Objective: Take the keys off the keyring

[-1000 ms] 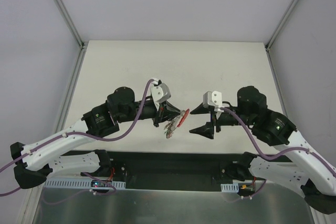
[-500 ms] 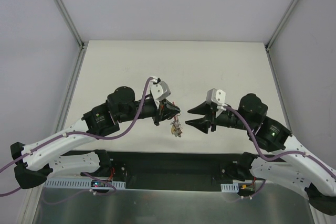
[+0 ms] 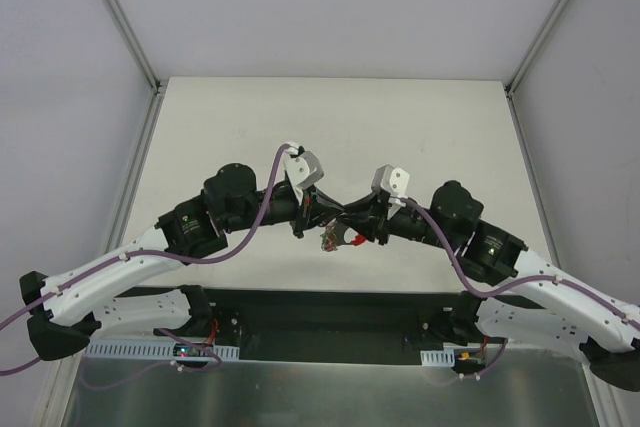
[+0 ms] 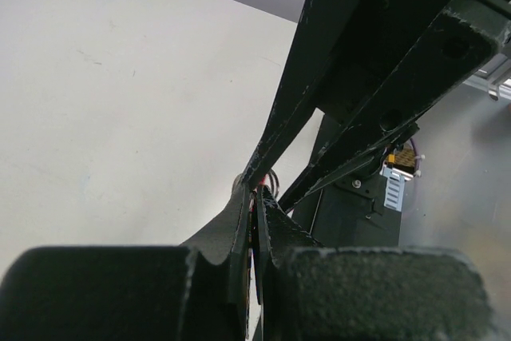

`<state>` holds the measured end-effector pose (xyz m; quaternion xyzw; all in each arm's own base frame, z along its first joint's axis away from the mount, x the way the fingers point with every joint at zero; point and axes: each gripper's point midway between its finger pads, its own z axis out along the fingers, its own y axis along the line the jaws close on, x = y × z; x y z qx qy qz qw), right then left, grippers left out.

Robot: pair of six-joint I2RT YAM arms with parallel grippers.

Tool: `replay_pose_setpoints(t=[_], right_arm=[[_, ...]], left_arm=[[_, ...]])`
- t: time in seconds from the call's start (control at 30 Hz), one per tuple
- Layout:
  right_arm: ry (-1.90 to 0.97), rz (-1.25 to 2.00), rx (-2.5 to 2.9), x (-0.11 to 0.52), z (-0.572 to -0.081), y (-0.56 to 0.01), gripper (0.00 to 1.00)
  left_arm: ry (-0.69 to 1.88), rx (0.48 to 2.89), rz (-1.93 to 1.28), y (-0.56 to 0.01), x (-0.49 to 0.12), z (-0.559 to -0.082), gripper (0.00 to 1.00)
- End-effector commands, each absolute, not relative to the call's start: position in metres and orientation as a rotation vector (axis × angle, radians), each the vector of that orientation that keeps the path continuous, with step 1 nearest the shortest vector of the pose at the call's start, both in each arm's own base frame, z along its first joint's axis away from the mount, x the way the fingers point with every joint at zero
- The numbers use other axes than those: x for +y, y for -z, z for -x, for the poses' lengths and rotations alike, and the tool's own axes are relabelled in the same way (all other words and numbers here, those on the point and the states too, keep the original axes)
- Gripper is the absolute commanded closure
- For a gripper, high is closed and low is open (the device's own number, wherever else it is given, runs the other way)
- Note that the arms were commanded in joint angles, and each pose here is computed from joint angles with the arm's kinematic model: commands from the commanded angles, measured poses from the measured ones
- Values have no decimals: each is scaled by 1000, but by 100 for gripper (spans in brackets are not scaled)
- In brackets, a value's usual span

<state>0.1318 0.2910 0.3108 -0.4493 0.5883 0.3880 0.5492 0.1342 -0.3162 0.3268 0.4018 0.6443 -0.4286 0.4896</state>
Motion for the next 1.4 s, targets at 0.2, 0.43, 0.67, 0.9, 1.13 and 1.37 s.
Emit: replay_pose_setpoints(t=[0.2,0.43,0.67,0.9,1.13,1.37], right_arm=[[-838,931,1414,297,-144,-317,82],[-815,891,1408,283,-142,-325,79],[-824,881,1362,270,-134,-330,68],[-836,910,1350,272,-129,-327,69],[-809,942,1347,288,-136,-322,69],[-760,952,1322,291,-143,-323,69]], left_arm=[[1092,1421,-882,-377,-317,-138,100],[1077,1428,-868,-376,-315,-141,100],[1069,1440,-864,-373,-316,-144,100],[1083,1443,-865,-374,-319,-143,100],[1096,1439,-871,-376,-320,-141,100],[1108,1432,-888,-376,-321,-138,100]])
